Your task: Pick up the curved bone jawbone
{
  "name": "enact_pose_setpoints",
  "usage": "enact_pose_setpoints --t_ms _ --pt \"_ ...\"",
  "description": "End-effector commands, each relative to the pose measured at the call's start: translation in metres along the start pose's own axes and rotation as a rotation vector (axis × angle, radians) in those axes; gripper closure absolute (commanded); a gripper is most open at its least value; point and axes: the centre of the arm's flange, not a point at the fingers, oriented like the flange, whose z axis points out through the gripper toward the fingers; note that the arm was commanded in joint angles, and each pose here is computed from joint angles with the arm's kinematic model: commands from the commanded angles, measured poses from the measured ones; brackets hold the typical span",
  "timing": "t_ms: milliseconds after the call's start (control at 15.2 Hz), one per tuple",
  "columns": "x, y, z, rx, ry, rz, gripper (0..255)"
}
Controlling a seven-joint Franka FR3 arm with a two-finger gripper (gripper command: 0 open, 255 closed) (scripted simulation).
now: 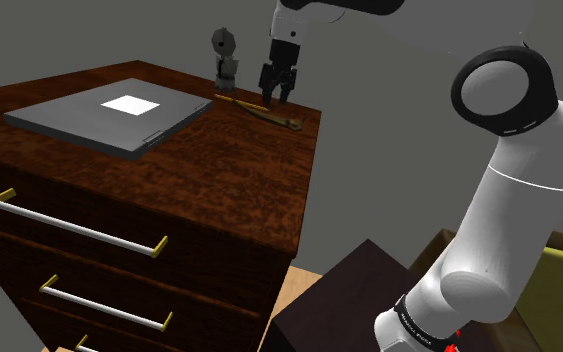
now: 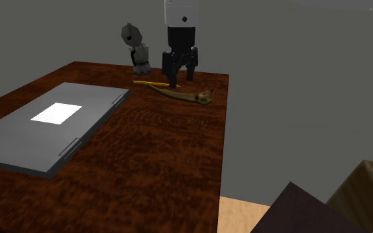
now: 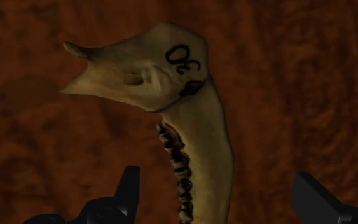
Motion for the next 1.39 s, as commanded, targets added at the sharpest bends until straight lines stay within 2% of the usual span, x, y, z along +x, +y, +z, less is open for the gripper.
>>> enact_pose_setpoints --t_ms 0,594,660,1320 --pt "0.020 0.000 -0.007 -0.002 0.007 -0.009 0" --pt "0.024 0.005 0.033 -0.002 0.007 -0.009 0" --pt "0.023 0.005 0.032 -0.002 0.007 -0.009 255" --pt "0.023 0.004 0.027 -0.002 0.007 -0.009 255"
